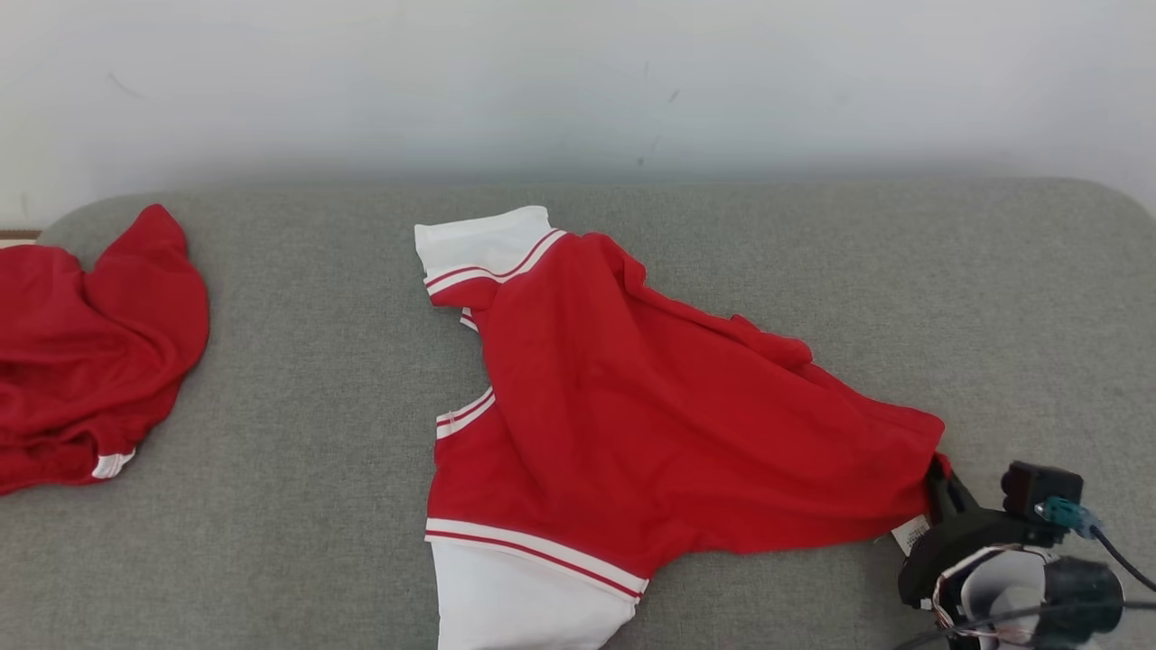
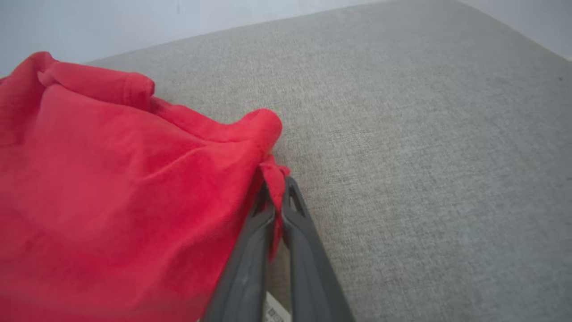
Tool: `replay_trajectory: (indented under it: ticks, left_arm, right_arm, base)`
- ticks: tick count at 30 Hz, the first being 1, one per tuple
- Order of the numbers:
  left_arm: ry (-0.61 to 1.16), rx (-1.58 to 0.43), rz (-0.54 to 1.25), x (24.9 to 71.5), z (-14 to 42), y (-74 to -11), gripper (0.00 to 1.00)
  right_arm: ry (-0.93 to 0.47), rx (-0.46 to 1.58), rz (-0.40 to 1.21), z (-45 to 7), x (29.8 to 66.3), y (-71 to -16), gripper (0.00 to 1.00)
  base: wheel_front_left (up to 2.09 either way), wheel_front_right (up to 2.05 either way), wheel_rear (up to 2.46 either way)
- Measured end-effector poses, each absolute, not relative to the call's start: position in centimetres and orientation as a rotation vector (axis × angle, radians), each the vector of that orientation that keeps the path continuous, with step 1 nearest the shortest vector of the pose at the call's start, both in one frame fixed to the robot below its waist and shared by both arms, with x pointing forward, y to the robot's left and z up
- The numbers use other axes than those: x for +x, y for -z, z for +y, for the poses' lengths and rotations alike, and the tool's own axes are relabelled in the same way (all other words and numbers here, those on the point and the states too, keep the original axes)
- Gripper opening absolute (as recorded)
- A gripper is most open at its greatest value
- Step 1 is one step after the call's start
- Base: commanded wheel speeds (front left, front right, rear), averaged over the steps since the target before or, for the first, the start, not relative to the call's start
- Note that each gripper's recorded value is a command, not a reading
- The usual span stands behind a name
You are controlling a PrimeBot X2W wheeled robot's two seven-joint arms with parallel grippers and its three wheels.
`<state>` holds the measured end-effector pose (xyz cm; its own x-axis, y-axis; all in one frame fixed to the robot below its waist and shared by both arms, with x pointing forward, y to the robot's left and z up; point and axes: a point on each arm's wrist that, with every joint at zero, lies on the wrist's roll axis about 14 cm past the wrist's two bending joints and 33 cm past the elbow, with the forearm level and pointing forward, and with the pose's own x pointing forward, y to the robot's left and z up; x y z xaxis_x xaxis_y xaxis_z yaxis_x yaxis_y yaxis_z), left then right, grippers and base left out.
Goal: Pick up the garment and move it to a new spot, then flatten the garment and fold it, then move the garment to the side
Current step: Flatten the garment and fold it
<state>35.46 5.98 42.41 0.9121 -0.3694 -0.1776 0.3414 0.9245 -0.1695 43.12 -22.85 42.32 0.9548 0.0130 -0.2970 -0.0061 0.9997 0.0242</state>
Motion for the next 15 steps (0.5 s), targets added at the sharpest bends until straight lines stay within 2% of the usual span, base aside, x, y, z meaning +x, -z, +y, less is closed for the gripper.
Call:
replay_trajectory:
  ticks: [11, 15]
  left_arm:
    - [0.32, -0.135, 0.014, 36.2, 7.8, -48.2, 0.0]
    - [0.321, -0.117, -0.052, 37.0, 8.3, -50.1, 0.0]
  right_arm:
    - [-0.025, 0.13, 0.163, -22.1, 40.7, -44.6, 0.0]
    - [-0.047, 0.158, 0.115, -21.6, 40.9, -46.2, 0.0]
  base:
    - [0.0, 0.0, 0.0]
    - [0.0, 0.0, 0.0]
